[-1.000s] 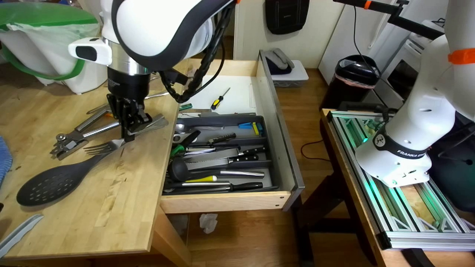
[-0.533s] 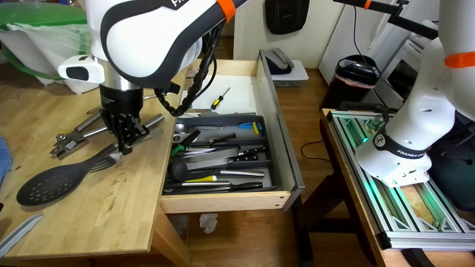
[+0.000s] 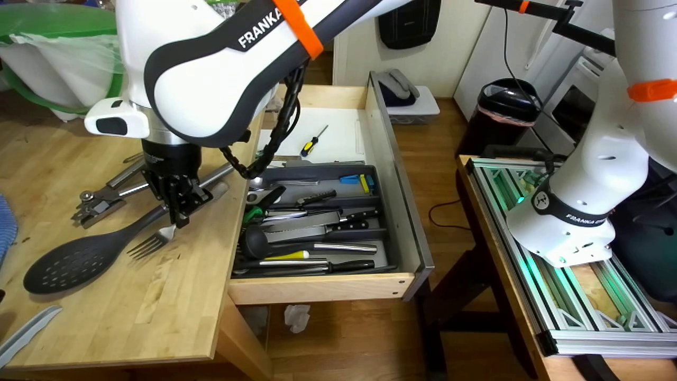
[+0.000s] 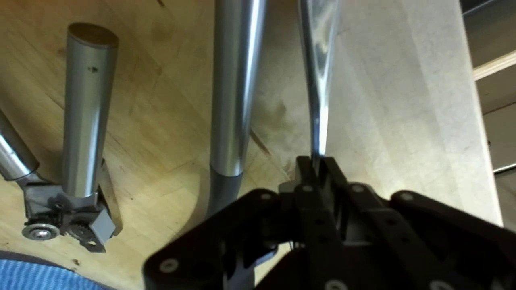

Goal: Put the fork on the table

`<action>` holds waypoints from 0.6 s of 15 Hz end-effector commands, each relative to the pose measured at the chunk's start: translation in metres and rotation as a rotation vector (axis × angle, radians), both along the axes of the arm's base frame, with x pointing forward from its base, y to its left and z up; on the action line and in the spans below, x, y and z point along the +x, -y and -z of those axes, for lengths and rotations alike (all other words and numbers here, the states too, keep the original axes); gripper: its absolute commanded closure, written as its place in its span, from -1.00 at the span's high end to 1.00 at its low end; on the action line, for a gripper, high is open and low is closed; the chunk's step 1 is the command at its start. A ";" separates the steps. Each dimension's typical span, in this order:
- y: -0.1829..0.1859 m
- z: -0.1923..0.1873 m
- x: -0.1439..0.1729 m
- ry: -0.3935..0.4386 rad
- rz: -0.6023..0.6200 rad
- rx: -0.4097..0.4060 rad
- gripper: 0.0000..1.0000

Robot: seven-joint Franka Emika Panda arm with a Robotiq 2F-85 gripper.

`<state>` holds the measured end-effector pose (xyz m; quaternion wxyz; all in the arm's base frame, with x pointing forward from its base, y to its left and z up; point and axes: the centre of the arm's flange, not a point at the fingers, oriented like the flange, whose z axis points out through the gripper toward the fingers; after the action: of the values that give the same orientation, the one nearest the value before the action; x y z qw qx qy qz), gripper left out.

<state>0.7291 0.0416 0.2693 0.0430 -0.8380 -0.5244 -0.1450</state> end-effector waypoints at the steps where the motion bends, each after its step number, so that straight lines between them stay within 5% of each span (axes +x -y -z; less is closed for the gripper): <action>1: -0.004 0.009 0.014 0.022 -0.054 -0.020 -0.95; 6: -0.013 0.014 0.013 0.045 -0.082 -0.013 -0.95; 7: -0.013 0.016 0.012 0.044 -0.085 -0.012 -0.76; 8: -0.013 0.017 0.012 0.045 -0.081 -0.014 -0.30; 9: -0.013 0.017 0.013 0.048 -0.081 -0.017 -0.26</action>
<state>0.7346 0.0539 0.2616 0.0393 -0.8198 -0.5509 -0.1515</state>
